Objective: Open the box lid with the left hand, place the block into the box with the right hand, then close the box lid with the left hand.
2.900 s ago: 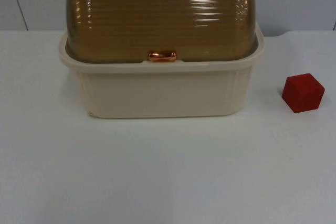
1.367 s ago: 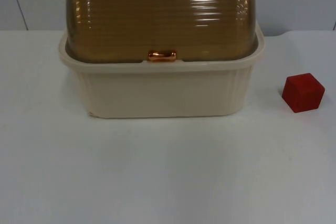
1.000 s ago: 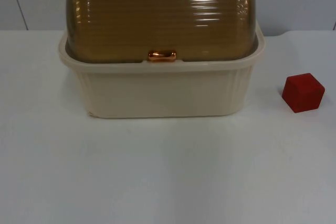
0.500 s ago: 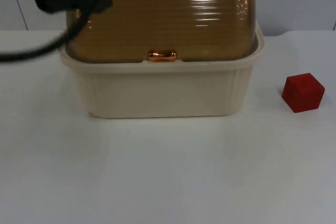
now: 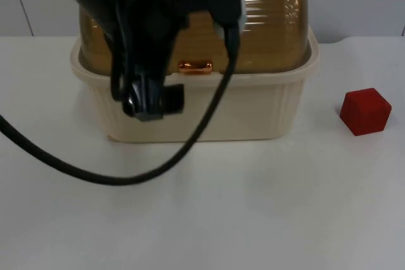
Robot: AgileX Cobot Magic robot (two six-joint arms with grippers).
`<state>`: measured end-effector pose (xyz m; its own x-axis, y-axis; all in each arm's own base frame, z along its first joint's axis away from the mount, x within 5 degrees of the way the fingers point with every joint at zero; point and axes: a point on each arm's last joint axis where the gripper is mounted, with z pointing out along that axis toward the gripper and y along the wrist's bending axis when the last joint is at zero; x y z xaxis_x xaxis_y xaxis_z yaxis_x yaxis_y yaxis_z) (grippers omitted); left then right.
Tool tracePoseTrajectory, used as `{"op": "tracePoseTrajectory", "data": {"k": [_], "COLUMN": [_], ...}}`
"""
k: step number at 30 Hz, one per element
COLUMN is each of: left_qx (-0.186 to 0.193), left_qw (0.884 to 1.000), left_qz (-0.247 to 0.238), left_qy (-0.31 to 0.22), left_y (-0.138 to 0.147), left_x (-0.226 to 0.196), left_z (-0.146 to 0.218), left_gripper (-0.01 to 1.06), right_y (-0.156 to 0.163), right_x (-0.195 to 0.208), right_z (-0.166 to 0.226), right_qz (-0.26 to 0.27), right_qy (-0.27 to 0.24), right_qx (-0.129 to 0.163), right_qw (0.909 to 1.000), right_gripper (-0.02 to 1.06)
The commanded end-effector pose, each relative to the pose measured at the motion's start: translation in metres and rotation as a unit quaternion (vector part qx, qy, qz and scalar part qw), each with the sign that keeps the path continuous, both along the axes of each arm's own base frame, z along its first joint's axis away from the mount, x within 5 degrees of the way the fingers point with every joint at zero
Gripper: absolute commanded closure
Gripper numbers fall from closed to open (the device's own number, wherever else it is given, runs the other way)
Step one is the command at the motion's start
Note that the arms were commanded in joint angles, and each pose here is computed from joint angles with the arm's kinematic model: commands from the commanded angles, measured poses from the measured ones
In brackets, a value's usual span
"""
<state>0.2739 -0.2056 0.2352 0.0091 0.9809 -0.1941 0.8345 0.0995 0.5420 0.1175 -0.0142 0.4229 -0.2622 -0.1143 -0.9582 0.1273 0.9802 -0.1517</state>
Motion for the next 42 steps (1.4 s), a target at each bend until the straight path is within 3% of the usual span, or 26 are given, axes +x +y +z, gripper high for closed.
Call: {"op": "tracePoseTrajectory", "data": {"k": [1, 5, 9, 13, 14, 18, 20, 27, 34, 42], "left_qx": [-0.022, -0.042, -0.036, -0.03, -0.03, -0.042, -0.044, -0.053, -0.089, -0.062], "left_qw": [1.0, 0.999, 0.999, 0.999, 0.999, 0.998, 0.998, 0.998, 0.995, 0.997], "left_qz": [-0.016, -0.014, -0.012, -0.003, -0.003, 0.027, 0.028, 0.016, -0.023, -0.014], "left_qy": [-0.009, -0.008, 0.001, 0.023, 0.023, 0.039, 0.04, 0.028, -0.036, -0.045], "left_y": [-0.013, -0.015, -0.016, -0.02, -0.02, -0.022, -0.022, -0.028, -0.037, -0.021], "left_x": [-0.003, -0.003, -0.002, 0.001, 0.001, 0.003, 0.003, 0.008, 0.009, -0.001], "left_z": [0.0, 0.001, -0.006, -0.022, -0.022, -0.031, -0.033, -0.041, -0.042, -0.066], "left_gripper": [0.0, 0.0, 0.11, 0.57, 0.57, 1.0, 1.05, 1.05, 1.05, 1.05], "right_y": [-0.002, -0.002, -0.002, -0.002, -0.002, -0.002, -0.002, -0.002, -0.002, -0.002], "right_x": [-0.001, -0.002, -0.002, -0.002, -0.002, -0.002, -0.002, -0.002, -0.002, -0.002], "right_z": [0.002, 0.002, 0.001, 0.001, 0.001, 0.001, 0.001, 0.001, 0.001, 0.001], "right_qz": [-0.005, -0.006, -0.007, -0.007, -0.007, -0.007, -0.007, -0.007, -0.007, -0.007], "right_qy": [-0.002, 0.0, 0.001, 0.001, 0.001, 0.001, 0.001, 0.001, 0.001, 0.002], "right_qx": [-0.019, -0.02, -0.02, -0.02, -0.02, -0.02, -0.02, -0.02, -0.02, -0.02], "right_qw": [0.9998, 0.9998, 0.9998, 0.9998, 0.9998, 0.9998, 0.9998, 0.9998, 0.9998, 0.9998], "right_gripper": [-0.01, -0.01, -0.01, -0.01, -0.01, -0.01, -0.01, -0.01, -0.01, -0.01]}}
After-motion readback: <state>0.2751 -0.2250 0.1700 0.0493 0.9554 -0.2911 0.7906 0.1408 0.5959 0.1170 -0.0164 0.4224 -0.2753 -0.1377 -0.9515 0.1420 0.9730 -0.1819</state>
